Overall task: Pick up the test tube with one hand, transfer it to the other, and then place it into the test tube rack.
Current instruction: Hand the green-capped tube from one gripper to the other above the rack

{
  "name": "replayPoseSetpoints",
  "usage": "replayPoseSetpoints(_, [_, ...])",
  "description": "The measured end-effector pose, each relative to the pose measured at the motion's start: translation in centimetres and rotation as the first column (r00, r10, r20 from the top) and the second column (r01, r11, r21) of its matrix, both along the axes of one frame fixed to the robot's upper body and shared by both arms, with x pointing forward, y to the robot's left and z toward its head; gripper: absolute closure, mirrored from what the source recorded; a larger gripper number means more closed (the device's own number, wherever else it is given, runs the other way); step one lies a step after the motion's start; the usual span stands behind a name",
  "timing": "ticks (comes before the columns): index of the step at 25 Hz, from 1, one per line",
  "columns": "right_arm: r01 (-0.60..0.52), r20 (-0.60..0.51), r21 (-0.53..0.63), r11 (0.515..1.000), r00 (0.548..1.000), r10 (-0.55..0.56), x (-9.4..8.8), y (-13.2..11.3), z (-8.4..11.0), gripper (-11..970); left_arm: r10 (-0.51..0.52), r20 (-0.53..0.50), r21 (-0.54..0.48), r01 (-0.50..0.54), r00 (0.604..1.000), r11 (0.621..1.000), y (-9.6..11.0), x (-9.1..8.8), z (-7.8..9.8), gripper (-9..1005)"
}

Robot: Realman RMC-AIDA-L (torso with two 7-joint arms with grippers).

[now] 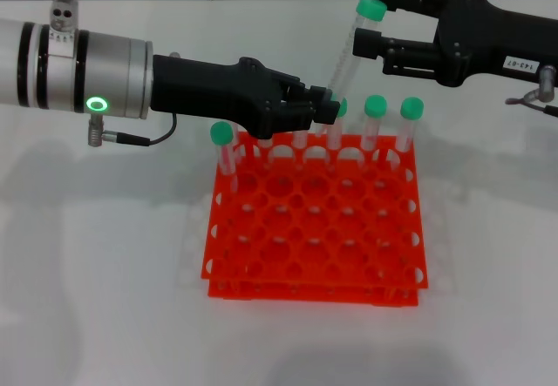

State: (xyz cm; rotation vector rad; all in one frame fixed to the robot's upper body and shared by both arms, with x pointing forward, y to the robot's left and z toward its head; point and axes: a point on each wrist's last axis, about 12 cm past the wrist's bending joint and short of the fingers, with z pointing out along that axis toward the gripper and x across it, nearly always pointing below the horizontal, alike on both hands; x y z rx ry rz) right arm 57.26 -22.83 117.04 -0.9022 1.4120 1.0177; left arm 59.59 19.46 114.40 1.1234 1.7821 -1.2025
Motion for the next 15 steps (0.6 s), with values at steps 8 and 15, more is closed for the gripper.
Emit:
replayPoseSetpoints(8, [-0.003,-0.003,0.006,1.000,1.000,0.003,-0.01,0.07,0.01,224,-0.006,-0.003,0.001,0.006,1.000,1.000,-0.28,-0.10,-0.12,725])
replayPoseSetpoints(15, [0.006,-0.014,0.010,1.000,1.000,-0.005,0.09,0.04,-0.18,299,-0.008,-0.002,0.001,0.008,1.000,1.000,-0.36,-0.11,-0.13,721])
